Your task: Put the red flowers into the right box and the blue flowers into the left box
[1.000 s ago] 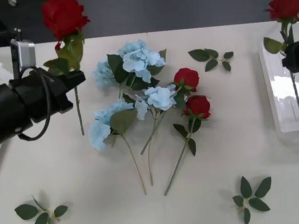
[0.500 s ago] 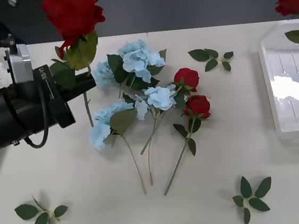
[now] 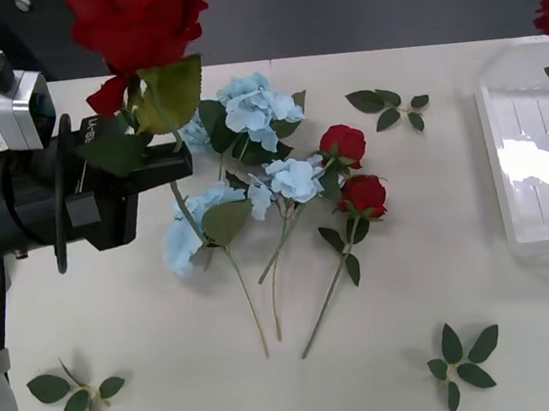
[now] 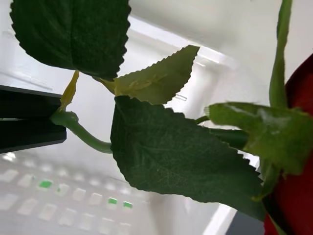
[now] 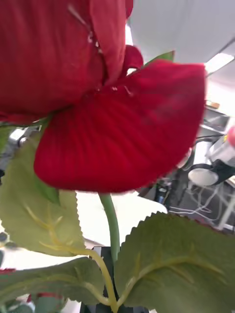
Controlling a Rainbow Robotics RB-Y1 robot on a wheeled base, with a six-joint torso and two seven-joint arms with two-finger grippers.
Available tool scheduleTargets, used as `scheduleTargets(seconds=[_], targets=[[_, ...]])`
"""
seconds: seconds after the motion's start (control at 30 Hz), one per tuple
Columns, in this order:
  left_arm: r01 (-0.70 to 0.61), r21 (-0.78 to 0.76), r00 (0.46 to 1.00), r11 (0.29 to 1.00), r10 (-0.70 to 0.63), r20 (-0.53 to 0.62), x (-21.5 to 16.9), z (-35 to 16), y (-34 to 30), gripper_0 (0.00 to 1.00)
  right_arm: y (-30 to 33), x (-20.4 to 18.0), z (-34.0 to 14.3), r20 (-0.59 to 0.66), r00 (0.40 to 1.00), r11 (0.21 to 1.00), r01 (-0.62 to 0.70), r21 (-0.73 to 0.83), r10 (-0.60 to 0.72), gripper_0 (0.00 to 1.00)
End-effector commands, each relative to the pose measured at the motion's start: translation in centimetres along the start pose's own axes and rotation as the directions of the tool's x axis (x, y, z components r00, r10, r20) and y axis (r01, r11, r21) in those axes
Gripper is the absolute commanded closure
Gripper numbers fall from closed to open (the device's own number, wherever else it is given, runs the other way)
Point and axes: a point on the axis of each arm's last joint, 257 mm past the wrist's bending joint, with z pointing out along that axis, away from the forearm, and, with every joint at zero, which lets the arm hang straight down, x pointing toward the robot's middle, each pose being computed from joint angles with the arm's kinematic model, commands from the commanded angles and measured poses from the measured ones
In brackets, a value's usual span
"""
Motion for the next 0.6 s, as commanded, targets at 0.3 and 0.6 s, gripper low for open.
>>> scheduleTargets(seconds=[0.3, 0.6], targets=[[-0.141, 0.204, 0.989, 0.969, 0.146, -0.01, 0.3, 3.1, -1.6, 1.0, -3.9, 2.8, -1.0, 0.018, 0.968, 0.964, -0.249, 0.096, 0.249, 1.0], [-0.131, 0.255, 0.988, 0.958, 0.147, -0.044, 0.0, 5.9, 0.1, 1.0, -4.6, 3.8, -0.8, 0.031, 0.939, 0.931, -0.344, 0.122, 0.343, 1.0]])
